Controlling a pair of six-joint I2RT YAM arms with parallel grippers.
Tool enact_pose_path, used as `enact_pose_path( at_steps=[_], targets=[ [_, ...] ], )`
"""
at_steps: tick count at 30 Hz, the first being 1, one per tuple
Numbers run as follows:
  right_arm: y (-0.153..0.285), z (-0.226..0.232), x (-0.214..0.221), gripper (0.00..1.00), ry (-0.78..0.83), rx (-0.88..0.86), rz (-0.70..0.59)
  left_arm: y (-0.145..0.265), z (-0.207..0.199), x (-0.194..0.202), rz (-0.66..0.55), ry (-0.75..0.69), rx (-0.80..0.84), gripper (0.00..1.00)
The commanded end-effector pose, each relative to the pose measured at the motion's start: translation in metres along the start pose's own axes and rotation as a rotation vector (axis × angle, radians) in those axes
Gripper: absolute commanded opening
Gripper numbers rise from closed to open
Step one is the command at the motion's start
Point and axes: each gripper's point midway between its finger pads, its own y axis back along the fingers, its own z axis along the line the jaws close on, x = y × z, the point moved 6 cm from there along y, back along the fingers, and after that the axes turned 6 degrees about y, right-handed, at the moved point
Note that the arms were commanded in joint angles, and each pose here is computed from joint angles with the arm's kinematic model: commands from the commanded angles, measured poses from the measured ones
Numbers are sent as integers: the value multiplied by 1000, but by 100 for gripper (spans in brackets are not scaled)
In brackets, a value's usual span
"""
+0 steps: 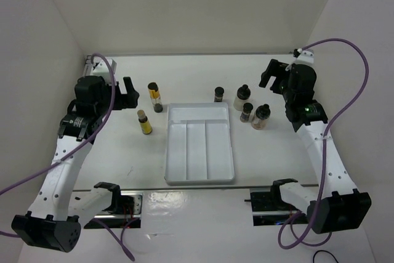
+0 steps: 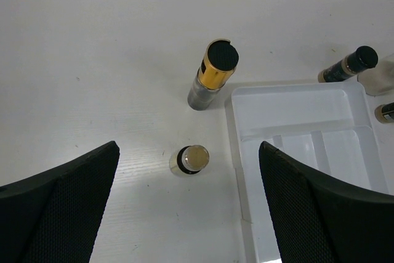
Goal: Organize the condiment bottles
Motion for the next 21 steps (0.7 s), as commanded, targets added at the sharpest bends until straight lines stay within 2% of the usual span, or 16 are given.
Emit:
enact_pose_path(
  at_steps=[1, 8, 12, 19, 20, 21],
  targets=[
    [9, 10, -25, 99, -39, -113, -67, -5, -5, 1, 0, -32, 57, 100],
    [4, 13, -10, 99, -51, -139, 0, -16, -2, 36, 67, -16, 94, 100],
    [-5, 23, -4, 99, -82, -211, 26, -31, 8, 52, 133, -7, 16, 100],
    [-27, 53, 0, 99, -84, -271, 60, -48, 3, 59, 178, -26, -1, 100],
    [-31, 51, -9, 99, -74, -242, 36, -52, 4, 63, 197, -42, -10, 100],
    [-38, 55, -4, 99, -59, -238, 66, -55, 0, 63, 202, -52, -6, 100]
  ],
)
